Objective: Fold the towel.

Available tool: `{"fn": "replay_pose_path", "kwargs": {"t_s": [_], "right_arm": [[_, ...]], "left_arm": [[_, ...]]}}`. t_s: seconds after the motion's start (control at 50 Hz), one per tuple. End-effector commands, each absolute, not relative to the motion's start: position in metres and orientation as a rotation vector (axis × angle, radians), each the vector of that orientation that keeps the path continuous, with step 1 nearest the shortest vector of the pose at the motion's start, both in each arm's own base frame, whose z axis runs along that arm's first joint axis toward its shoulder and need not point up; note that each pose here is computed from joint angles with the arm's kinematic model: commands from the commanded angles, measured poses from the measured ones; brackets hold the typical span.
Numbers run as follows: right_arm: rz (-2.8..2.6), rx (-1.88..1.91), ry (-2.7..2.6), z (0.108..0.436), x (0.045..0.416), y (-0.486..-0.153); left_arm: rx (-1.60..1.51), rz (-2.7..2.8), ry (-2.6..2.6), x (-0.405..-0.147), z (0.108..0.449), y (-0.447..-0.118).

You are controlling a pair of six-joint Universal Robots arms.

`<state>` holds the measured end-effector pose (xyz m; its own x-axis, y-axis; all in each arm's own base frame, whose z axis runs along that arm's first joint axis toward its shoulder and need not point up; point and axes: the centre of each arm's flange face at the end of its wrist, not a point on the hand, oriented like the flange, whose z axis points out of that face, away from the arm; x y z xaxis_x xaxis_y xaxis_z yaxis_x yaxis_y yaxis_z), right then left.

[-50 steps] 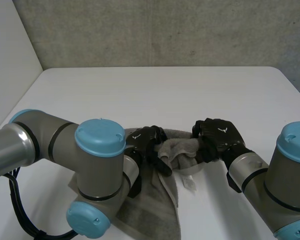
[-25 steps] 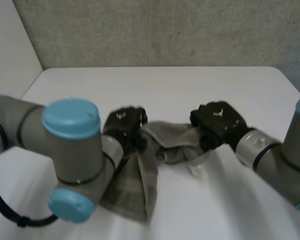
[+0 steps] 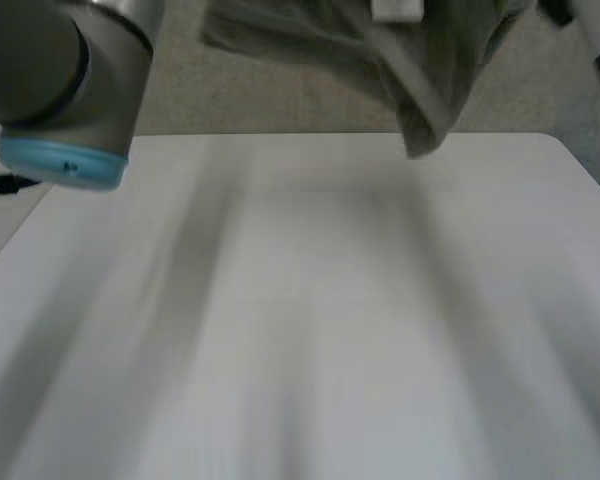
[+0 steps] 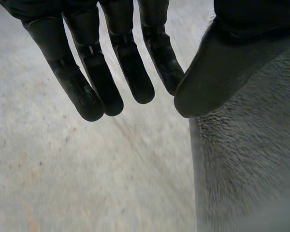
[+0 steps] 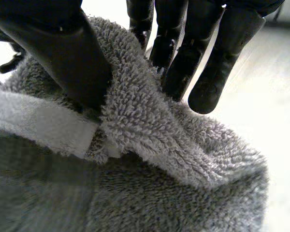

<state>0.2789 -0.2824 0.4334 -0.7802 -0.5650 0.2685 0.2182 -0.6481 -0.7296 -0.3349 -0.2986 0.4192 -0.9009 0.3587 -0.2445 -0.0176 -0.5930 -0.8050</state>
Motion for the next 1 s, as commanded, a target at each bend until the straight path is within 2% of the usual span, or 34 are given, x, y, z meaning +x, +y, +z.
{"fn": "replay_pose_path", "kwargs": {"t_s": [0.02, 0.04, 0.06, 0.08, 0.1, 0.12, 0.14, 0.16, 0.18, 0.22, 0.24, 0.28, 0.34, 0.52, 0.66, 0.82, 1.0], "right_arm": [[-2.096, -0.995, 1.348, 0.348, 0.301, -0.278], [-2.051, -1.073, 1.396, 0.333, 0.303, -0.273], [-2.051, -1.073, 1.396, 0.333, 0.303, -0.273], [-1.990, -1.168, 1.454, 0.315, 0.305, -0.266], [-1.990, -1.169, 1.454, 0.315, 0.305, -0.266], [-1.922, -1.261, 1.514, 0.297, 0.304, -0.261], [-1.921, -1.261, 1.514, 0.297, 0.304, -0.261], [-1.839, -1.373, 1.582, 0.277, 0.302, -0.254], [-1.838, -1.374, 1.582, 0.277, 0.302, -0.254], [-1.665, -1.595, 1.689, 0.243, 0.296, -0.243], [-1.664, -1.596, 1.689, 0.243, 0.296, -0.243], [-1.517, -1.745, 1.726, 0.226, 0.290, -0.232], [-1.449, -1.753, 1.748, 0.220, 0.289, -0.228], [-1.414, -1.541, 1.814, 0.227, 0.291, -0.226], [-1.407, -1.503, 1.763, 0.241, 0.283, -0.204], [-1.499, -1.460, 1.713, 0.270, 0.275, -0.192], [-1.609, -1.345, 1.723, 0.289, 0.263, -0.204]], "left_arm": [[-0.706, 2.386, -1.619, -0.322, 0.333, -0.304], [-0.731, 2.340, -1.692, -0.316, 0.313, -0.301], [-0.759, 2.282, -1.770, -0.312, 0.290, -0.298], [-0.759, 2.282, -1.771, -0.312, 0.290, -0.298], [-0.782, 2.231, -1.834, -0.308, 0.268, -0.293], [-0.814, 2.174, -1.896, -0.303, 0.246, -0.287], [-0.814, 2.174, -1.897, -0.303, 0.245, -0.287], [-0.846, 2.118, -1.945, -0.298, 0.225, -0.280], [-0.846, 2.117, -1.946, -0.298, 0.225, -0.280], [-0.902, 2.025, -2.002, -0.290, 0.192, -0.267], [-0.902, 2.024, -2.003, -0.289, 0.192, -0.267], [-0.943, 1.949, -2.023, -0.286, 0.169, -0.256], [-0.950, 1.936, -2.025, -0.285, 0.164, -0.253], [-0.949, 1.917, -2.008, -0.290, 0.161, -0.247], [-0.909, 1.969, -1.922, -0.301, 0.169, -0.252], [-0.875, 1.869, -1.897, -0.321, 0.152, -0.250], [-0.963, 1.739, -1.847, -0.342, 0.127, -0.246]]}}
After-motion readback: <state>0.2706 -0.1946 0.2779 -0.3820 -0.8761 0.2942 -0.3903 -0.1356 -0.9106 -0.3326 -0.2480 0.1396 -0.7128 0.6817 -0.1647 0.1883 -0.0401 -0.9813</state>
